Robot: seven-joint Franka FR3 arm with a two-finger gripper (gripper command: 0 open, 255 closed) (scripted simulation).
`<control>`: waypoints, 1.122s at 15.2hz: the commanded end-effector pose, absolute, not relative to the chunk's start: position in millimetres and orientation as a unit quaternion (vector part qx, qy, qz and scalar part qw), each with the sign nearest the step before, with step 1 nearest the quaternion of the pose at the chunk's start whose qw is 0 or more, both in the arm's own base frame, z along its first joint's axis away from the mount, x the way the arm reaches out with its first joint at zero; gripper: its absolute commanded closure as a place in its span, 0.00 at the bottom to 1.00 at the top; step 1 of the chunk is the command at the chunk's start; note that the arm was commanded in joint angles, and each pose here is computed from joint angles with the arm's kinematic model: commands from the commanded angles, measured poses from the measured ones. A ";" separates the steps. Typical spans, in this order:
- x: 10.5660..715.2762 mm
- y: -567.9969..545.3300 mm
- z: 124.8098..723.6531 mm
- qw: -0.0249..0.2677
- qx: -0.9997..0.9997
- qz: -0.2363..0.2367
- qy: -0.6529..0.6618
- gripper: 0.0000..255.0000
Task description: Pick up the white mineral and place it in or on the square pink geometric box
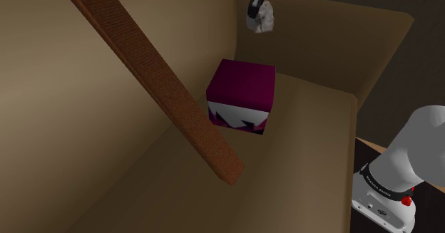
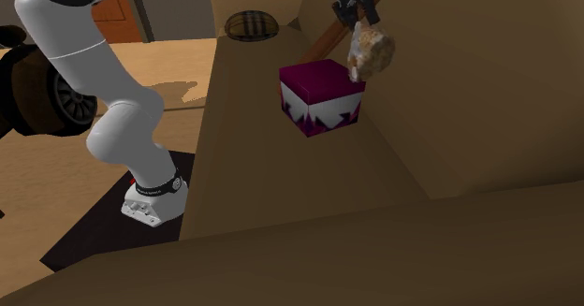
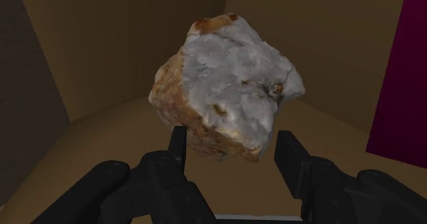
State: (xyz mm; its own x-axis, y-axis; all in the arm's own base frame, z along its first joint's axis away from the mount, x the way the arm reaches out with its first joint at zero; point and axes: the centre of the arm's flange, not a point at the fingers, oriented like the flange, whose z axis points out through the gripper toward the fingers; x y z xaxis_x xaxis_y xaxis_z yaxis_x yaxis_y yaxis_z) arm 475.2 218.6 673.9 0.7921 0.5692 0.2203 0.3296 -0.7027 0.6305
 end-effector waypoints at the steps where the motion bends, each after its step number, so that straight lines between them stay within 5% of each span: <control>1: 462.0 242.4 676.9 0.294 0.900 0.204 0.249 1.00; 17: 393.6 383.1 672.5 0.294 0.900 0.204 0.249 1.00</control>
State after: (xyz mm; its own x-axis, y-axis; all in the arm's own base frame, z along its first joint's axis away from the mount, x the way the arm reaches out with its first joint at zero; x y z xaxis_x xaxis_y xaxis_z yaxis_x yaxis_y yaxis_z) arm 392.8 382.0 677.8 0.7928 0.5684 0.2200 0.3290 -0.7029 0.6307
